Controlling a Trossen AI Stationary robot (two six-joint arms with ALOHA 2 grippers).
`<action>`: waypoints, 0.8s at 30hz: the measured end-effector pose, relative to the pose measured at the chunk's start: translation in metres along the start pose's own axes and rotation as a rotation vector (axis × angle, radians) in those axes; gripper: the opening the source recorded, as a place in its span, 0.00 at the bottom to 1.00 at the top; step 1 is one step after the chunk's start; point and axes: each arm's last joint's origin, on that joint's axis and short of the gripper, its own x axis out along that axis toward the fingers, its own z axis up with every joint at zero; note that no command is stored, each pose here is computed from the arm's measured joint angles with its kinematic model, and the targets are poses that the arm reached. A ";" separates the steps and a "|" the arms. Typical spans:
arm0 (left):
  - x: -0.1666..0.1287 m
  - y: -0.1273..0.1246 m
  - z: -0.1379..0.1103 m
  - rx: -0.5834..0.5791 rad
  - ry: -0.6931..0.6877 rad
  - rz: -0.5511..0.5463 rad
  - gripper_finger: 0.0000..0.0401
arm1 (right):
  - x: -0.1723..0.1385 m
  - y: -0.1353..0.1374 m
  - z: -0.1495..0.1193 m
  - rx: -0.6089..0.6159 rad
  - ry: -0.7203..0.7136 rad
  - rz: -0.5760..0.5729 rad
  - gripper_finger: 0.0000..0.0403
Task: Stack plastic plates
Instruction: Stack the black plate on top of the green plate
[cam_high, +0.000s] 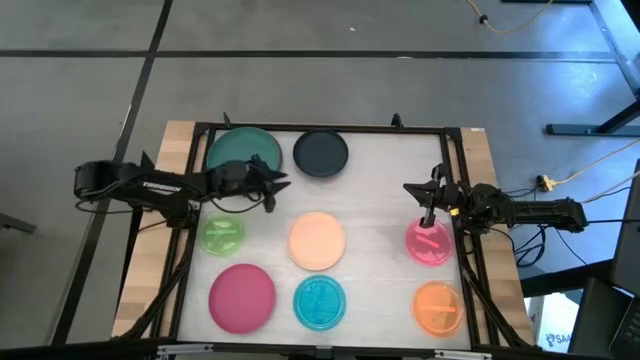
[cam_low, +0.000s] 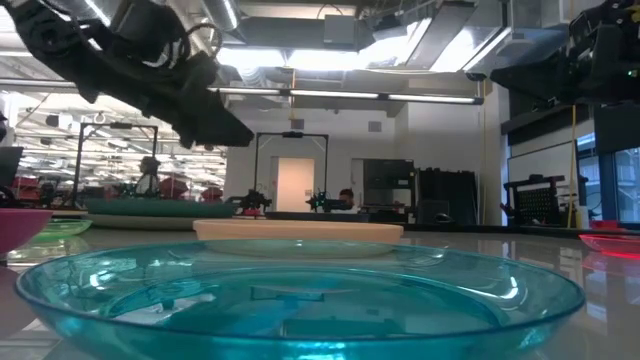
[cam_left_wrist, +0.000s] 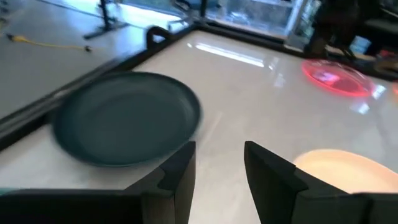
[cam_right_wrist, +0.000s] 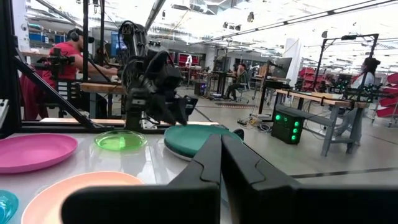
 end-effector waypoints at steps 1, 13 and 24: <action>0.004 -0.003 0.001 0.005 0.012 -0.015 0.32 | 0.000 0.000 0.000 0.000 0.000 0.000 0.01; 0.048 -0.027 0.014 0.209 0.194 -0.043 0.32 | 0.000 0.000 -0.001 -0.001 0.010 0.001 0.01; 0.065 -0.040 0.023 0.272 0.264 -0.111 0.32 | 0.000 0.000 -0.001 -0.002 0.015 0.001 0.01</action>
